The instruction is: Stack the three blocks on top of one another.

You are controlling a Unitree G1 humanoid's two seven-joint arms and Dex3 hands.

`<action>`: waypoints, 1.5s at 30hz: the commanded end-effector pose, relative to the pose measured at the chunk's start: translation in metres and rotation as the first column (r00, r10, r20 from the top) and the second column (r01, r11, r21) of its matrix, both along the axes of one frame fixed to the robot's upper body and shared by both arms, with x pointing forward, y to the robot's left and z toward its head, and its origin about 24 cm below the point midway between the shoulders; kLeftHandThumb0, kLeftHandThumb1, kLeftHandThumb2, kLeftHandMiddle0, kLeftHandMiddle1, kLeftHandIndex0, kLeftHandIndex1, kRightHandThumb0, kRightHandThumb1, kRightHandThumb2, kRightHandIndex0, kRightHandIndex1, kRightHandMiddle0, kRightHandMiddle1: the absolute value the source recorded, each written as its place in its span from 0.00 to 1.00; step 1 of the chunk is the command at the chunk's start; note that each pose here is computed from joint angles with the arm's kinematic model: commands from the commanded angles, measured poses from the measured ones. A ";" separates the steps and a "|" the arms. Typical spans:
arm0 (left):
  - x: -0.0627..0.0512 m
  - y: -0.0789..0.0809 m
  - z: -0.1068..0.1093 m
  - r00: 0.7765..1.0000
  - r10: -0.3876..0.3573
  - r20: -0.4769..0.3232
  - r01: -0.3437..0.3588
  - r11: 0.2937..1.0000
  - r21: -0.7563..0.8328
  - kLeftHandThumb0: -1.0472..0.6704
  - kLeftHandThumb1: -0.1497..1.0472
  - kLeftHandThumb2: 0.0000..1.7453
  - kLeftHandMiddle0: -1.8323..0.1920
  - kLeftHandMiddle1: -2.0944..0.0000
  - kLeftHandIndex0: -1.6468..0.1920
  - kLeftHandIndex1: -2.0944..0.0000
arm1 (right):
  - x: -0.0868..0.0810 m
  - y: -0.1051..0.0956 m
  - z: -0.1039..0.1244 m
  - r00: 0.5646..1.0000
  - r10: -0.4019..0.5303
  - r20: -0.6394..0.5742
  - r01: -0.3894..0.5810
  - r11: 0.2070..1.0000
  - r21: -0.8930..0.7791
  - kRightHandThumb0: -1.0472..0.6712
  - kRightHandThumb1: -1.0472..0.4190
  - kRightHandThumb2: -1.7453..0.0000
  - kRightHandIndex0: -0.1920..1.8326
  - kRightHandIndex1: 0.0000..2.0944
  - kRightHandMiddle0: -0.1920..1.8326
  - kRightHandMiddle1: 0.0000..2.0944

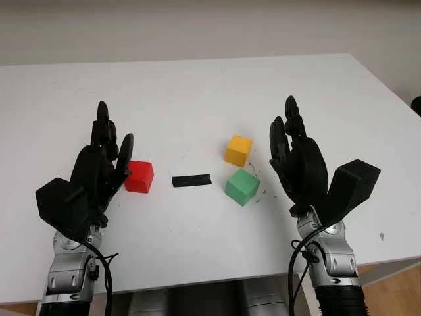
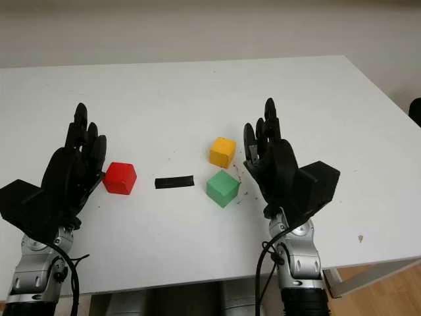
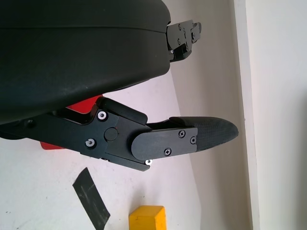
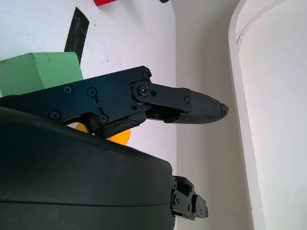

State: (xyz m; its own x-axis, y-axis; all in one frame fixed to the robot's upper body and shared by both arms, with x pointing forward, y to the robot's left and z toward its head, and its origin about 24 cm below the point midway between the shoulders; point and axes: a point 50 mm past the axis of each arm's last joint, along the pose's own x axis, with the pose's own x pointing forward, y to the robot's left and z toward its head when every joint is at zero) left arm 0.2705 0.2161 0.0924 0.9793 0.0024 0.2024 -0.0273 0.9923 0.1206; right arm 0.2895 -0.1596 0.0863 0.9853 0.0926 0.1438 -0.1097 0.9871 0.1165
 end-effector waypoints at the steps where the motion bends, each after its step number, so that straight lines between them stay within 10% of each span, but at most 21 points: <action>1: -0.003 -0.002 0.002 1.000 -0.010 0.010 0.010 1.000 0.012 0.20 1.00 0.30 1.00 1.00 1.00 0.99 | -0.002 -0.001 0.006 1.000 0.005 0.022 -0.005 1.000 -0.005 0.24 0.00 0.70 0.02 0.03 0.03 0.03; 13: -0.003 0.001 0.002 1.000 -0.001 -0.002 0.001 0.999 0.035 0.19 1.00 0.30 1.00 1.00 1.00 0.99 | 0.002 0.001 0.005 1.000 0.025 0.016 -0.025 0.999 -0.026 0.25 0.00 0.69 0.02 0.02 0.03 0.03; 28: 0.010 0.039 0.068 0.992 0.027 0.124 -0.073 0.921 0.384 0.19 1.00 0.15 0.86 0.95 0.85 0.93 | 0.035 -0.021 0.045 0.988 0.123 0.089 -0.108 0.982 -0.158 0.25 0.00 0.61 0.02 0.03 0.02 0.02; 34: 0.016 0.051 0.092 0.993 -0.021 0.114 -0.055 0.783 0.619 0.24 0.96 0.03 0.65 0.95 0.64 0.90 | 0.052 -0.030 0.062 0.990 0.127 0.068 -0.114 0.979 -0.168 0.25 0.00 0.64 0.03 0.03 0.04 0.03; 45: 0.031 0.045 0.121 0.985 -0.104 -0.139 0.162 0.270 0.949 0.19 0.89 0.02 0.74 0.99 0.68 0.94 | 0.068 -0.030 0.077 0.982 0.186 0.037 -0.174 0.962 -0.208 0.26 0.00 0.62 0.01 0.02 0.02 0.02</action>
